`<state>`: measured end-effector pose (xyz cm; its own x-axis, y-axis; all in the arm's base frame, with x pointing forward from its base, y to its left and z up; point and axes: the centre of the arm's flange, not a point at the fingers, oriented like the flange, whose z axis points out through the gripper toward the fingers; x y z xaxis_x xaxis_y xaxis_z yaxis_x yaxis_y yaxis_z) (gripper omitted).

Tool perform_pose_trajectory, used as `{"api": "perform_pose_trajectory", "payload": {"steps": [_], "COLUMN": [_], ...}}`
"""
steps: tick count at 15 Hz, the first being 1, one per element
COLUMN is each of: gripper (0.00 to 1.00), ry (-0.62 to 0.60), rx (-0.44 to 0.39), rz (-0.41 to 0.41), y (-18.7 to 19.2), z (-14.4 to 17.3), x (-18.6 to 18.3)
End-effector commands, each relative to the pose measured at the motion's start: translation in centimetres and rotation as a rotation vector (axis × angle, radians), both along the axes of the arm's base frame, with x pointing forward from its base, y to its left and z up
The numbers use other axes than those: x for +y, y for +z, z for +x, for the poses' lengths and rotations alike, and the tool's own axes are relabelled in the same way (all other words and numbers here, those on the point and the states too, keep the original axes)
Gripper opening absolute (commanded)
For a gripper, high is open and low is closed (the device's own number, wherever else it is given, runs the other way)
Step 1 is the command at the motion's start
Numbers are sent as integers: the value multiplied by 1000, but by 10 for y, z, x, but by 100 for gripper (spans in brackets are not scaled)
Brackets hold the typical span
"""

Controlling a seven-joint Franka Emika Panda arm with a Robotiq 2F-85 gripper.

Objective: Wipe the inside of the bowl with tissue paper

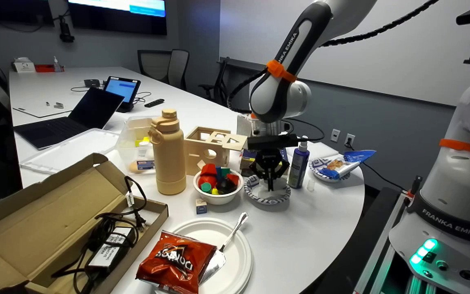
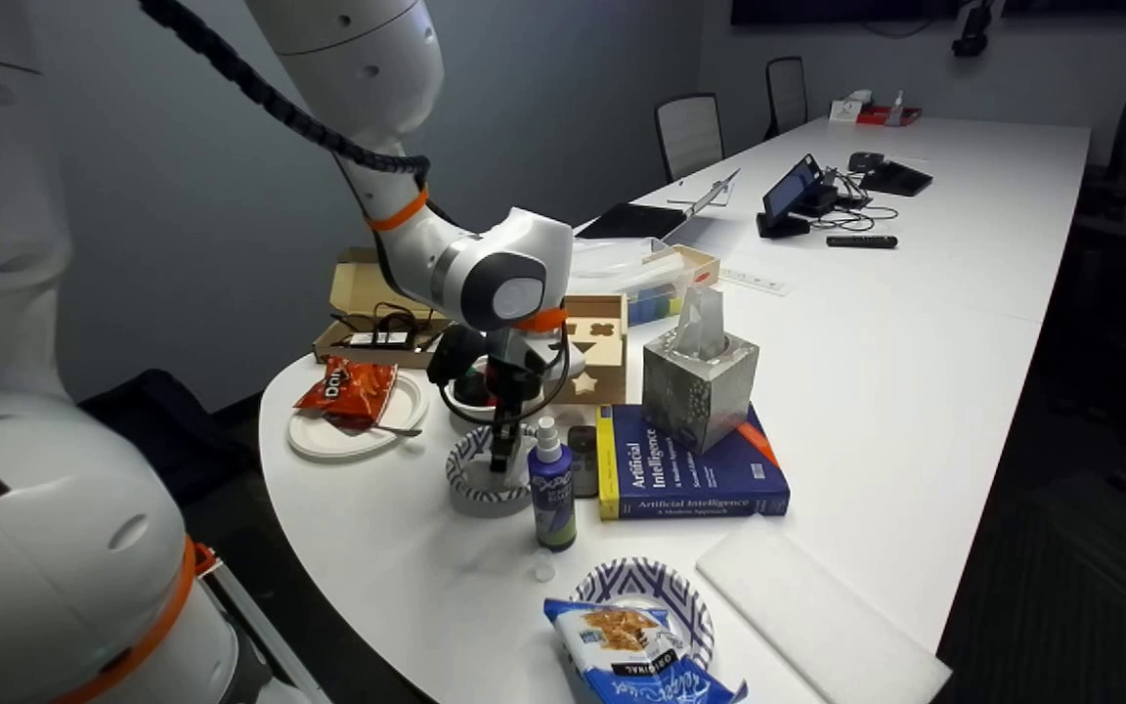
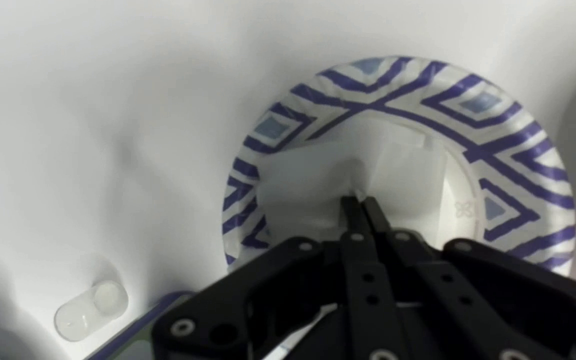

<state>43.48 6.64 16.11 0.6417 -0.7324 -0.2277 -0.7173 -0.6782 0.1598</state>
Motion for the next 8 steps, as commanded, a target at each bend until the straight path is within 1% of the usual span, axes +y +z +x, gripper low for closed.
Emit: {"api": "perform_pose_trajectory", "payload": {"steps": [1, 5, 8], "gripper": [1, 1, 1], "ry": [-22, -10, 21], "rx": [-51, -96, -153], "rz": [-62, -83, -32], "y": [10, 9, 9], "z": [-7, -4, 0], "x": [-2, 1, 4]}}
